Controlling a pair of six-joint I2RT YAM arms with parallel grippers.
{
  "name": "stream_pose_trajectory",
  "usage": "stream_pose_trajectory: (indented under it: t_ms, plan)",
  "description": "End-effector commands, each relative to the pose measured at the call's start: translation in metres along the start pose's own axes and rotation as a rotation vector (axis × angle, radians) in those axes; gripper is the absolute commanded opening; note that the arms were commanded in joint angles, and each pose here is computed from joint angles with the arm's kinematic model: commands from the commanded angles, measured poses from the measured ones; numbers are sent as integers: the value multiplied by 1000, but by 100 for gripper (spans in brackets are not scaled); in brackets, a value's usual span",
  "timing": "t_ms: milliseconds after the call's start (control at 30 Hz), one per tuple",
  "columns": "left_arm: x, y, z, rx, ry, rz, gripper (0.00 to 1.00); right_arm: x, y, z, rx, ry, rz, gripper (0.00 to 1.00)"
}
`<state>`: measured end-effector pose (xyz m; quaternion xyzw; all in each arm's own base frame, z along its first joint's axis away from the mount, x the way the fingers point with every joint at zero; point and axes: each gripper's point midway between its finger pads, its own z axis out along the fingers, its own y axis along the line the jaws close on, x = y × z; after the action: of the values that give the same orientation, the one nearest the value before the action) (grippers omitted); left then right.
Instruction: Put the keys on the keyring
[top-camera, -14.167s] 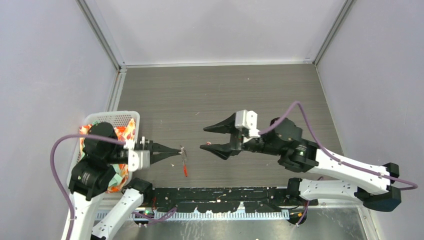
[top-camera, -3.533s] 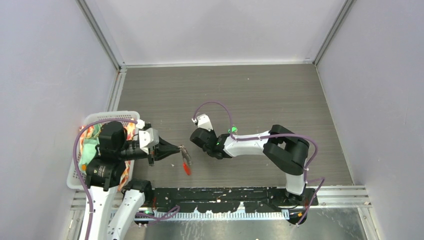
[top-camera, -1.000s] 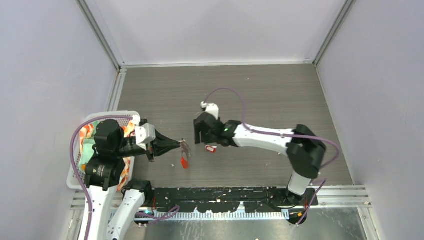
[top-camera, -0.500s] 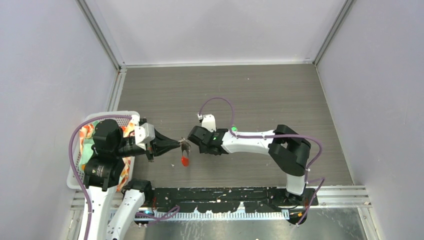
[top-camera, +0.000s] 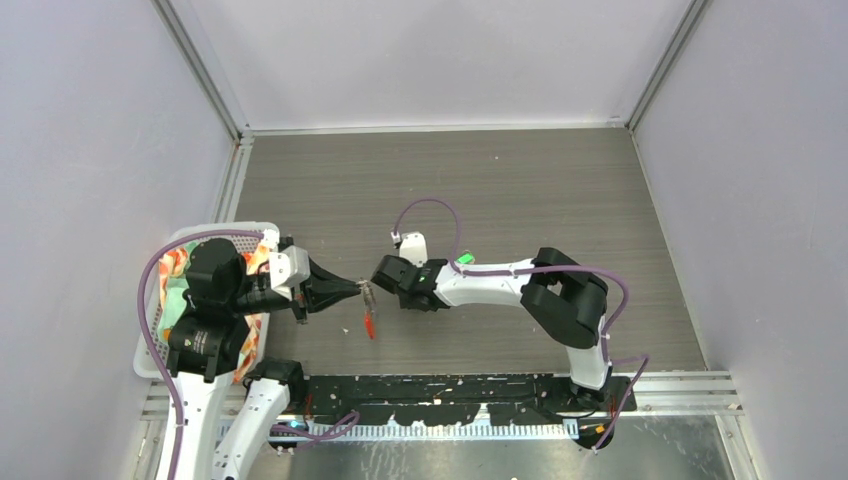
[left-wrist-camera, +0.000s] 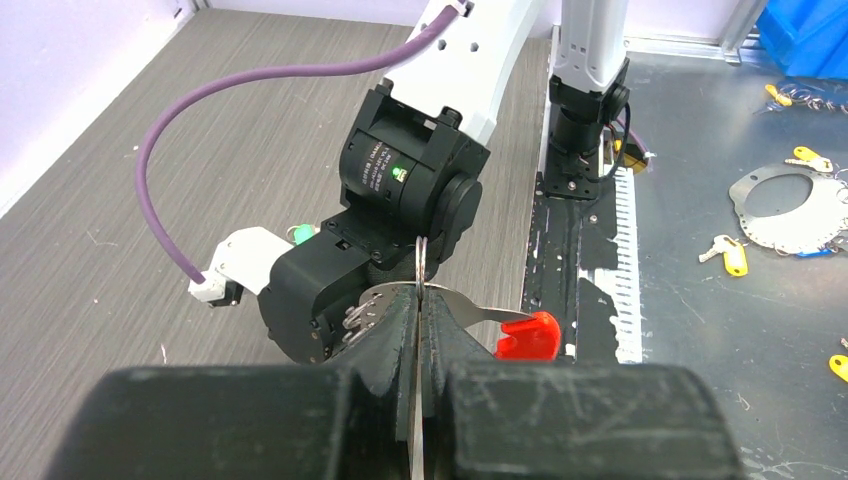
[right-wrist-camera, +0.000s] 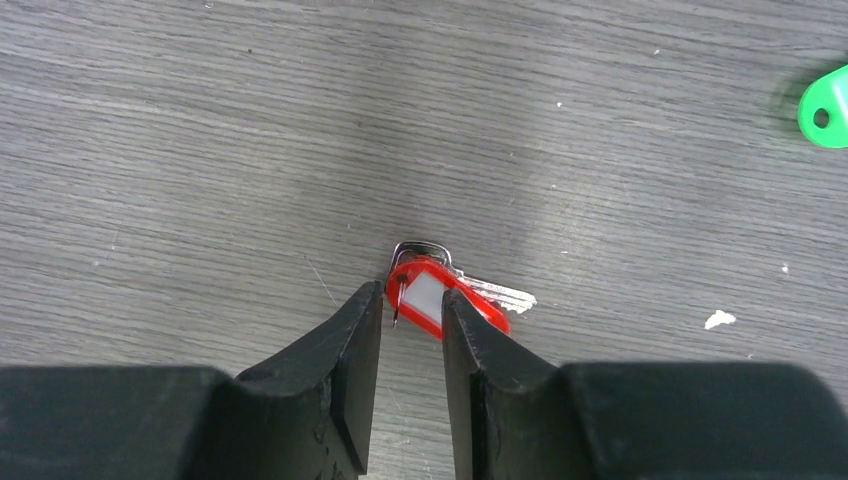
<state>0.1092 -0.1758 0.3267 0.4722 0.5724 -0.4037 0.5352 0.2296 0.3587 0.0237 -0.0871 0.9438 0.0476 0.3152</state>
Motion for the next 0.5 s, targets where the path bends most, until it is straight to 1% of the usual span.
stream_pose_trajectory:
  t_ms: [0,467]
  plan:
    - [-19,-4,-2,9,-35,61,0,-19,11,-3,-8,-57,27,34]
    - [-20,-10,-4,13,-28,71,0,-30,17,-2,0,-80,17,33]
